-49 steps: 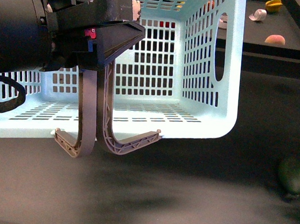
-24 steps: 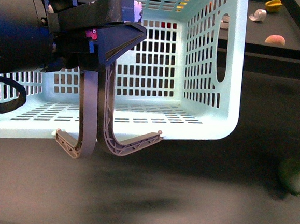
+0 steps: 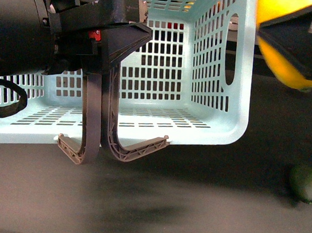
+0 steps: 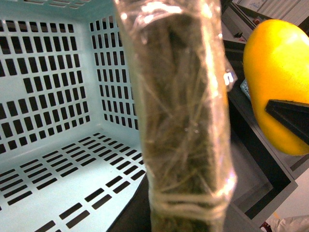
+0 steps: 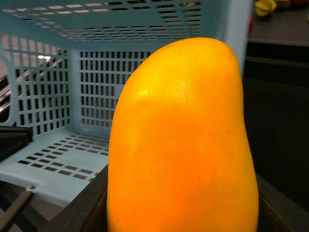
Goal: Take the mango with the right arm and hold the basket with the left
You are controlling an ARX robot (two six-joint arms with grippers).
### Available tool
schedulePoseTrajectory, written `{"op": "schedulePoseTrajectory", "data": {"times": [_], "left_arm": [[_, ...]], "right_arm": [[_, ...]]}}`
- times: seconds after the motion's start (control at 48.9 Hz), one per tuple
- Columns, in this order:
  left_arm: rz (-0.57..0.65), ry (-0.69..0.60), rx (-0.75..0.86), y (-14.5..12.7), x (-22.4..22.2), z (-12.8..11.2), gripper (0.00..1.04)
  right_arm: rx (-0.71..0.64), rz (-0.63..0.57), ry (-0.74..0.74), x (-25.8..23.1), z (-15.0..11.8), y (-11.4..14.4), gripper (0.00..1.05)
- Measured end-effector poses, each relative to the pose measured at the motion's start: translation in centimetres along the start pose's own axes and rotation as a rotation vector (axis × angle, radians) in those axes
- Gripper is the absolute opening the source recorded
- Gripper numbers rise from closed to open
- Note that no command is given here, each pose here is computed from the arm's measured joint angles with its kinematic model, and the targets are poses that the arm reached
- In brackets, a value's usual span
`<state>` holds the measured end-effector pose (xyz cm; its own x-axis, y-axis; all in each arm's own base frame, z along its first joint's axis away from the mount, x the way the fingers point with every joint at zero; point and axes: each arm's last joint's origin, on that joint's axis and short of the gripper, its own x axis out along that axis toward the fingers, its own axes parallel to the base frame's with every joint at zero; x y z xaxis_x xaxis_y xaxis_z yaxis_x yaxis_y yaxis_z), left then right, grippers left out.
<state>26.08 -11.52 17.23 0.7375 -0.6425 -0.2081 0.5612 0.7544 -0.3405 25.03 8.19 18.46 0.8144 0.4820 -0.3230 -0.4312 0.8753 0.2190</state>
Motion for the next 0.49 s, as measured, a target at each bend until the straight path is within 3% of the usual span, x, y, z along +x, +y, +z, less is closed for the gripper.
{"op": "schedulePoseTrajectory", "data": {"times": [0.184,0.491], "left_arm": [[-0.001,0.000,0.000,0.0,0.0,0.0,0.09],[0.000,0.000,0.002,0.0,0.0,0.0,0.09]], "right_arm": [[0.006,0.000,-0.003,2.9,0.4,1.7,0.59],[0.034,-0.039,0.054,7.9,-0.5,1.9,0.59]]}}
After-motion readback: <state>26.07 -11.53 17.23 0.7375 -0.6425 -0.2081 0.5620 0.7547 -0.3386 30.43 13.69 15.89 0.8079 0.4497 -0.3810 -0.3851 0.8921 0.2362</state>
